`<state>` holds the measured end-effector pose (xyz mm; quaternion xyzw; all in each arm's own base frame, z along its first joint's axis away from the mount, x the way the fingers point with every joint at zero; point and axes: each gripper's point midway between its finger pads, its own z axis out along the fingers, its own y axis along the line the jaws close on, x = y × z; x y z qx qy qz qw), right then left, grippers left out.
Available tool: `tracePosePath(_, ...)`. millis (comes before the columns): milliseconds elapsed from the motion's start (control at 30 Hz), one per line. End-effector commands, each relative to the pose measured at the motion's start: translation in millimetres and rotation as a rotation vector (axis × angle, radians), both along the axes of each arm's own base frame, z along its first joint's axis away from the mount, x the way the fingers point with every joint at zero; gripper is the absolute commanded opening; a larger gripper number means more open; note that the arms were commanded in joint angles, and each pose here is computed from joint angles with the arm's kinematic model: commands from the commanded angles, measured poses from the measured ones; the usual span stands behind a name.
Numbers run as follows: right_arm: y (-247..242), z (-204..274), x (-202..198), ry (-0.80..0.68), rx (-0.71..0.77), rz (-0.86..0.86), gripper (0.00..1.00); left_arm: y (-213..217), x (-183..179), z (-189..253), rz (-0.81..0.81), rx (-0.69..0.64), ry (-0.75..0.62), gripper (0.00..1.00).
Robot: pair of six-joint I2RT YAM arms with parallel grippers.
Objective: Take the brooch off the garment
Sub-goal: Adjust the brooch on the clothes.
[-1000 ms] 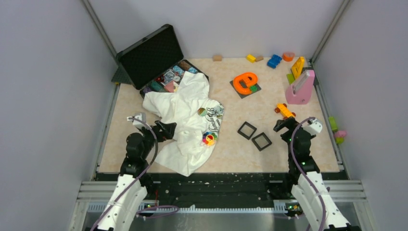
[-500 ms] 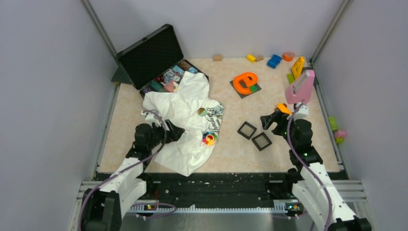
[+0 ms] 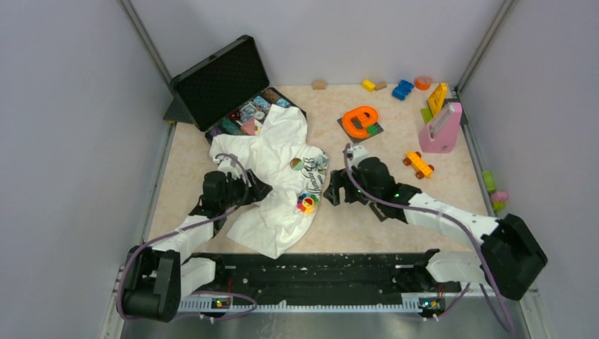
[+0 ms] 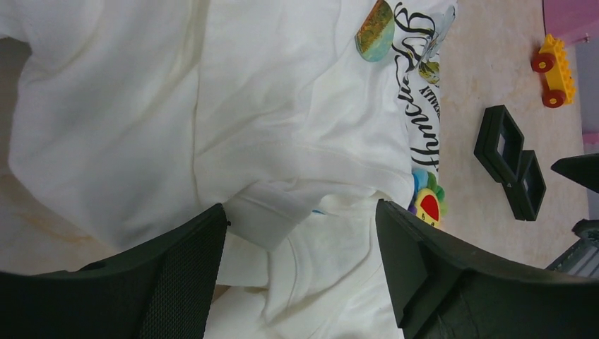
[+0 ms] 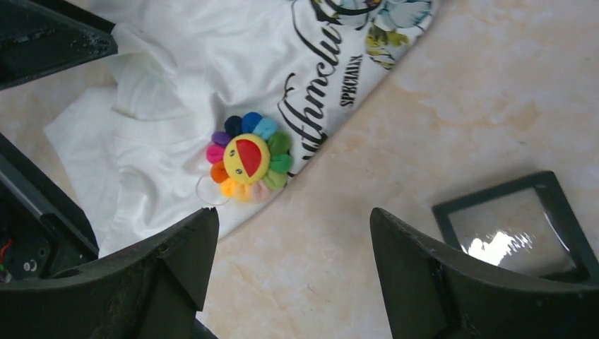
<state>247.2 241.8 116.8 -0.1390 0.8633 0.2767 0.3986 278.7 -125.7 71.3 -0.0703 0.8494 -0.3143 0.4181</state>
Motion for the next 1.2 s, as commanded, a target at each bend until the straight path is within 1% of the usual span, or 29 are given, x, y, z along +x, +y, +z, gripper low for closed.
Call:
tracePosePath(0,40,8,9,-0.059,-0.083,0.098,0.78,-9,12,16,-0.036,-0.023,-0.028,0.77)
tracePosePath(33,45,5,10,-0.048,-0.087,0.108,0.76,-10,13,15,-0.042,-0.022,-0.024,0.72)
tracePosePath(133,55,-7,14,-0.014,-0.089,0.114,0.75,-9,12,16,-0.043,-0.016,-0.026,0.51)
tracePosePath(167,57,-12,15,-0.003,-0.095,0.113,0.75,-8,12,17,-0.035,-0.013,-0.030,0.47)
tracePosePath(200,58,-14,17,0.000,-0.101,0.109,0.75,-6,12,18,-0.024,-0.009,-0.035,0.44)
tracePosePath(267,60,-16,22,-0.003,-0.114,0.101,0.75,-2,12,19,0.000,0.000,-0.034,0.42)
tracePosePath(300,64,-13,27,-0.017,-0.106,0.100,0.75,0,13,19,0.012,0.008,-0.037,0.38)
tracePosePath(367,73,-8,35,-0.037,-0.097,0.105,0.71,4,13,20,0.031,0.016,-0.043,0.35)
tracePosePath(433,82,-11,45,-0.040,-0.114,0.115,0.70,6,13,21,0.043,0.023,-0.048,0.35)
tracePosePath(500,86,-11,61,-0.053,-0.141,0.083,0.66,8,13,23,0.054,0.029,-0.054,0.35)
tracePosePath(600,99,-9,78,-0.071,-0.150,0.076,0.64,11,12,25,0.065,0.037,-0.064,0.35)
tracePosePath(733,110,-14,89,-0.053,-0.171,0.072,0.63,14,11,29,0.073,0.048,-0.090,0.39)
tracePosePath(833,116,-11,104,-0.085,-0.179,0.050,0.62,12,9,34,0.059,0.043,-0.119,0.43)
tracePosePath(1000,126,-22,124,-0.083,-0.246,0.047,0.59,11,6,42,0.052,0.040,-0.156,0.47)
tracePosePath(1100,128,-29,126,-0.068,-0.264,0.050,0.58,10,4,48,0.041,0.033,-0.184,0.48)
tracePosePath(1167,123,-30,118,-0.046,-0.273,0.055,0.58,5,2,51,0.011,0.021,-0.205,0.49)
